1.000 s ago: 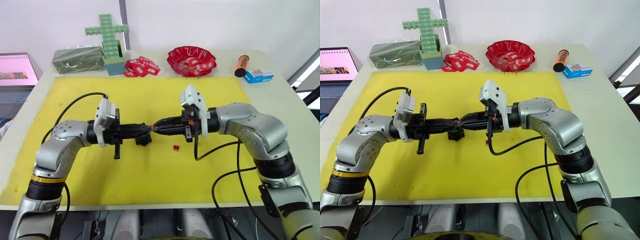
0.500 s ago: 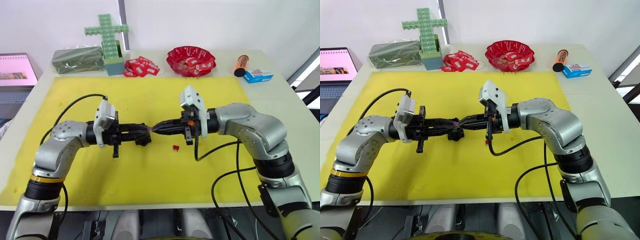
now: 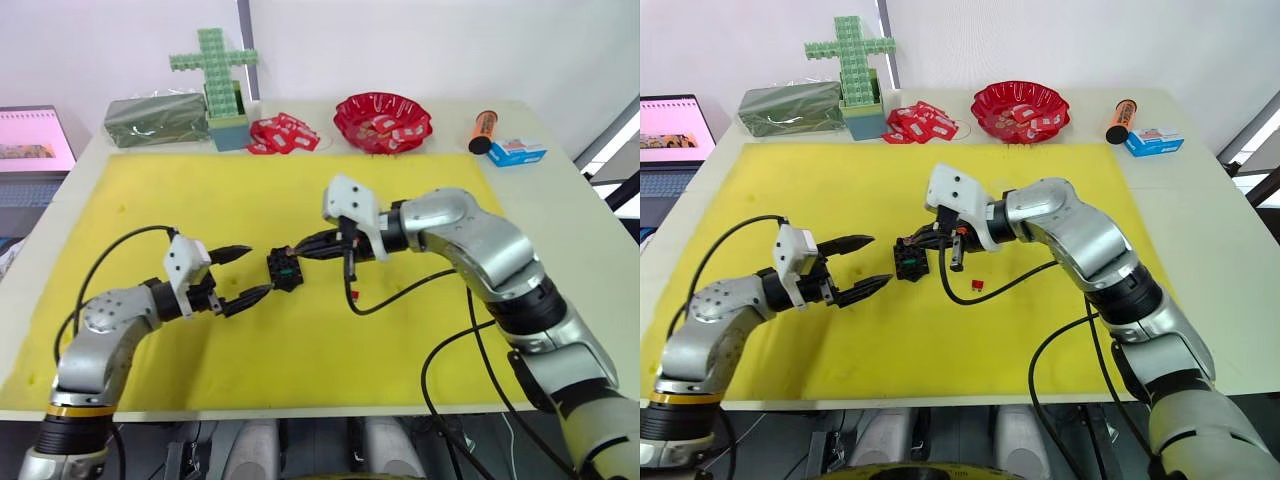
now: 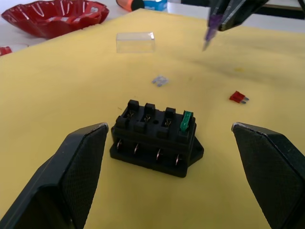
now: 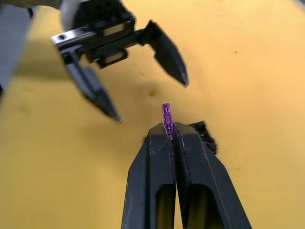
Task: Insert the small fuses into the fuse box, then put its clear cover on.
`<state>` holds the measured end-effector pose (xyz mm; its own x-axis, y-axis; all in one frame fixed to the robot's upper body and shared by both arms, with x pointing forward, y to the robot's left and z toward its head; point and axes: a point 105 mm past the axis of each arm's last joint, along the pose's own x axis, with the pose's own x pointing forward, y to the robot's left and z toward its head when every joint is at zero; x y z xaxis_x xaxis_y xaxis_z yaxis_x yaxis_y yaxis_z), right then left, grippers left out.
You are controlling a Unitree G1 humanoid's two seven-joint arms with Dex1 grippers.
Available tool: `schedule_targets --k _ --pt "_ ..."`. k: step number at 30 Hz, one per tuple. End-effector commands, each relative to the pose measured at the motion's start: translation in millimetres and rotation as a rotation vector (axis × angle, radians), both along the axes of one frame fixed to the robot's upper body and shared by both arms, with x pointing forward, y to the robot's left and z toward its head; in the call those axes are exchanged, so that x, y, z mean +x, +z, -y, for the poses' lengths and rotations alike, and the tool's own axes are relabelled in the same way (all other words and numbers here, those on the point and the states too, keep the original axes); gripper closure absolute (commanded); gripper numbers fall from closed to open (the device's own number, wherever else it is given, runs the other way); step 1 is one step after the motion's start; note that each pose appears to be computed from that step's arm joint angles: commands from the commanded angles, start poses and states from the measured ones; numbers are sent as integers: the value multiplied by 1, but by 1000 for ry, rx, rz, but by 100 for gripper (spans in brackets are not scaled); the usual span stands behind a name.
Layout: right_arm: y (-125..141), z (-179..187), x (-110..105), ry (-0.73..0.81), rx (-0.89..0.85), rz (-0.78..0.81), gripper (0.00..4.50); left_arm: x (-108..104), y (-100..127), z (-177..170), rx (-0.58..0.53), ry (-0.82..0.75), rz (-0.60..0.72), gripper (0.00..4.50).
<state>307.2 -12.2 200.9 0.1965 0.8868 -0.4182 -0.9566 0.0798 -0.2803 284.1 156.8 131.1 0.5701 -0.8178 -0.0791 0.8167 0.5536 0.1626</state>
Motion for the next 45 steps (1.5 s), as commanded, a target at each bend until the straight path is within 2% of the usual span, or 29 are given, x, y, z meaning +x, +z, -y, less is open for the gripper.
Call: schedule_targets --k 1,16,45 --pt "9 -11 2 47 -15 80 450 -4 6 12 -8 -24 50 6" --pt "-16 -27 19 108 -66 78 450 2 4 18 -39 -11 63 6" --pt "-30 -21 28 146 -126 92 450 4 -1 13 -62 26 38 6"
